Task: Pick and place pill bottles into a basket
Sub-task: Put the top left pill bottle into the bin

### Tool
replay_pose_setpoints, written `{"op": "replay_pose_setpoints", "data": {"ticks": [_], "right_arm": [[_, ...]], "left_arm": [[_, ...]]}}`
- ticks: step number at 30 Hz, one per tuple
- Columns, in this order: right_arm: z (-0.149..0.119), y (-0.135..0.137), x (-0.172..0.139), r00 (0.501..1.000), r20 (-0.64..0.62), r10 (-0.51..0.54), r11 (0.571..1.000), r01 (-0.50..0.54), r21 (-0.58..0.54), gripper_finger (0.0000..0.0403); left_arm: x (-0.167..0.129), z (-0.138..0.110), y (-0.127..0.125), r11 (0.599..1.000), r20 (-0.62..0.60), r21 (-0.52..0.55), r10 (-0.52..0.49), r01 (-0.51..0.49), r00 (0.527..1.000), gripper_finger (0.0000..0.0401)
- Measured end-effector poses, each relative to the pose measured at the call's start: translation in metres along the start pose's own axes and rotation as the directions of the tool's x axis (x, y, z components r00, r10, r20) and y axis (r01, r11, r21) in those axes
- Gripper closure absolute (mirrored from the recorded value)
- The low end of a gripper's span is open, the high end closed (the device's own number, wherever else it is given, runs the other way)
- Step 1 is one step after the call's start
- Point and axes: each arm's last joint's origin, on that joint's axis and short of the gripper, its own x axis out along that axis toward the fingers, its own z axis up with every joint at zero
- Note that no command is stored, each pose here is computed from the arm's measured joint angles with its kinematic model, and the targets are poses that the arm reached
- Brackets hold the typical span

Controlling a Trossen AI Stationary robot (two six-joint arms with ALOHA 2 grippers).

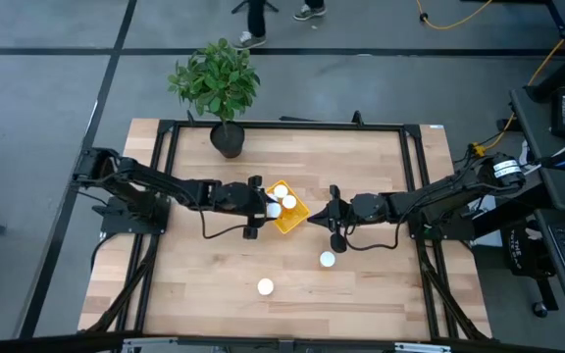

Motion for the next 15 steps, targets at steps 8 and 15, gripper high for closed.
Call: {"op": "replay_pose_setpoints", "data": {"ticks": [8,15], "right_arm": [[0.000,0.000,0.000,1.000,0.004,0.000,1.000,0.000,0.000,0.0387],[0.000,0.000,0.000,1.000,0.005,0.000,1.000,0.000,0.000,0.0387]], "left_arm": [[0.013,-0.008,-0.003,1.000,-0.017,0.011,0.004,-0.004,1.000,0.0189],[0.017,-0.012,-0.002,0.999,-0.039,0.026,0.035,-0.034,0.999,0.0189]]}}
